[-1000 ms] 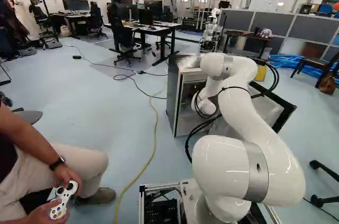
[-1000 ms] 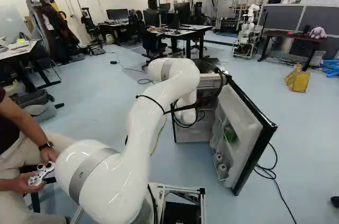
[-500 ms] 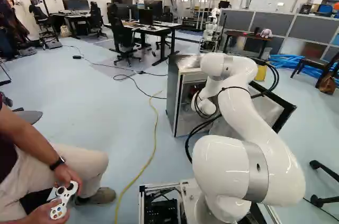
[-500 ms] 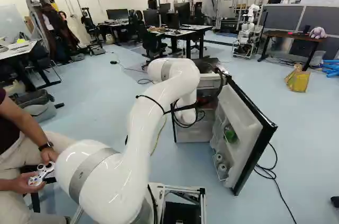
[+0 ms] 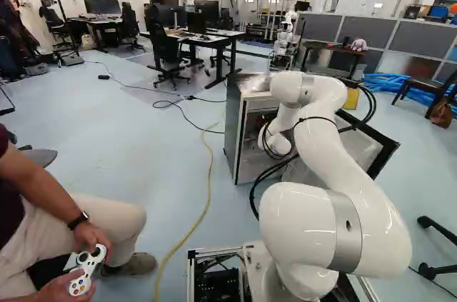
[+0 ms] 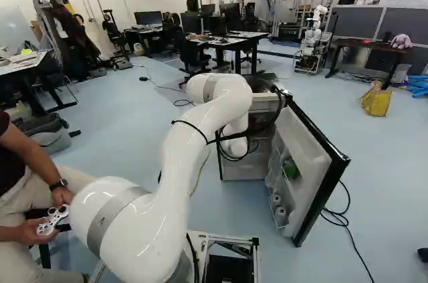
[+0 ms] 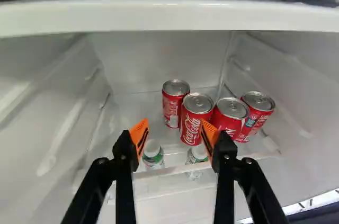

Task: Grab a drink from the fridge

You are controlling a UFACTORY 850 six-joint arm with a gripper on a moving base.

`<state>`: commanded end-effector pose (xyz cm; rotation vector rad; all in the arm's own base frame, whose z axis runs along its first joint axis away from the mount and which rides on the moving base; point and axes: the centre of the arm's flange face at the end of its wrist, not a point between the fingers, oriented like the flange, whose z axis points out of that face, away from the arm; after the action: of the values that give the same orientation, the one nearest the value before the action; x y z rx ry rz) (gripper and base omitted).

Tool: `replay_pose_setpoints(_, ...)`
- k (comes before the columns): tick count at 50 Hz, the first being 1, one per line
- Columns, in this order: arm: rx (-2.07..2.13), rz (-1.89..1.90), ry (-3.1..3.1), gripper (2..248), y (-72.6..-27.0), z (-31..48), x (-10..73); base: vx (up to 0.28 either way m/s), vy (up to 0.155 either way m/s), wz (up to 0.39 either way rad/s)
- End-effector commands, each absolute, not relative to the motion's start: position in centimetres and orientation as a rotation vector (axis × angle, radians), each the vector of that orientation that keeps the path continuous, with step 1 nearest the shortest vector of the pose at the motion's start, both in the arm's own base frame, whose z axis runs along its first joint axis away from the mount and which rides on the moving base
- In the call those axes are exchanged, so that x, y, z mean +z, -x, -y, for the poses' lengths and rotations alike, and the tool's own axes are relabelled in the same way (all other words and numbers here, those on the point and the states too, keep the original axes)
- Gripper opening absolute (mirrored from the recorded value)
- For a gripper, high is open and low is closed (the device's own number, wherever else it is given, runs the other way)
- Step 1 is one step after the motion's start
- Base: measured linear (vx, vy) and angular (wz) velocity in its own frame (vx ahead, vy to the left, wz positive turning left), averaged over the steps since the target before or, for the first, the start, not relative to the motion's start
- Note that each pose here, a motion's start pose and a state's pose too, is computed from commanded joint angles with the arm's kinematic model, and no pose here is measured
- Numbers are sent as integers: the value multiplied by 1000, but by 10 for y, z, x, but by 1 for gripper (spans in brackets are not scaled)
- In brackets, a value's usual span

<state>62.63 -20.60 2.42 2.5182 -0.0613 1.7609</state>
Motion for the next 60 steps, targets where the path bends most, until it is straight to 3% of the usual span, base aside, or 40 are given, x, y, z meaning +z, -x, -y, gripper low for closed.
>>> replay_pose_setpoints(1,1761,61,-2518,146,-626,206,24,0,0,0)
replay_pose_setpoints(10,1754,75,-2517,135,-626,207,24,0,0,0)
replay_pose_setpoints(11,1753,78,-2516,122,-626,207,24,0,0,0)
replay_pose_setpoints(16,1742,98,-2515,122,-626,208,24,0,0,0)
replay_pose_setpoints(17,1740,102,-2514,110,-626,208,23,0,0,0)
replay_pose_setpoints(21,1731,119,-2513,110,-626,209,23,0,0,0)
replay_pose_setpoints(22,1729,124,-2512,98,-625,210,23,0,0,0)
replay_pose_setpoints(26,1719,141,-2511,98,-625,211,23,0,0,0)
replay_pose_setpoints(27,1717,145,-2510,86,-625,211,23,0,0,0)
replay_pose_setpoints(31,1708,162,-2509,86,-625,212,22,0,0,0)
replay_pose_setpoints(32,1706,165,-2509,74,-625,212,22,0,0,0)
replay_pose_setpoints(37,1702,173,-2508,74,-625,212,22,0,0,0)
replay_pose_setpoints(38,1701,173,-2508,62,-625,213,22,0,0,0)
replay_pose_setpoints(42,1700,175,-2508,62,-625,213,22,0,0,0)
replay_pose_setpoints(43,1700,175,-2508,52,-625,213,22,0,0,0)
replay_pose_setpoints(60,1700,175,-2508,62,-625,213,22,0,0,0)
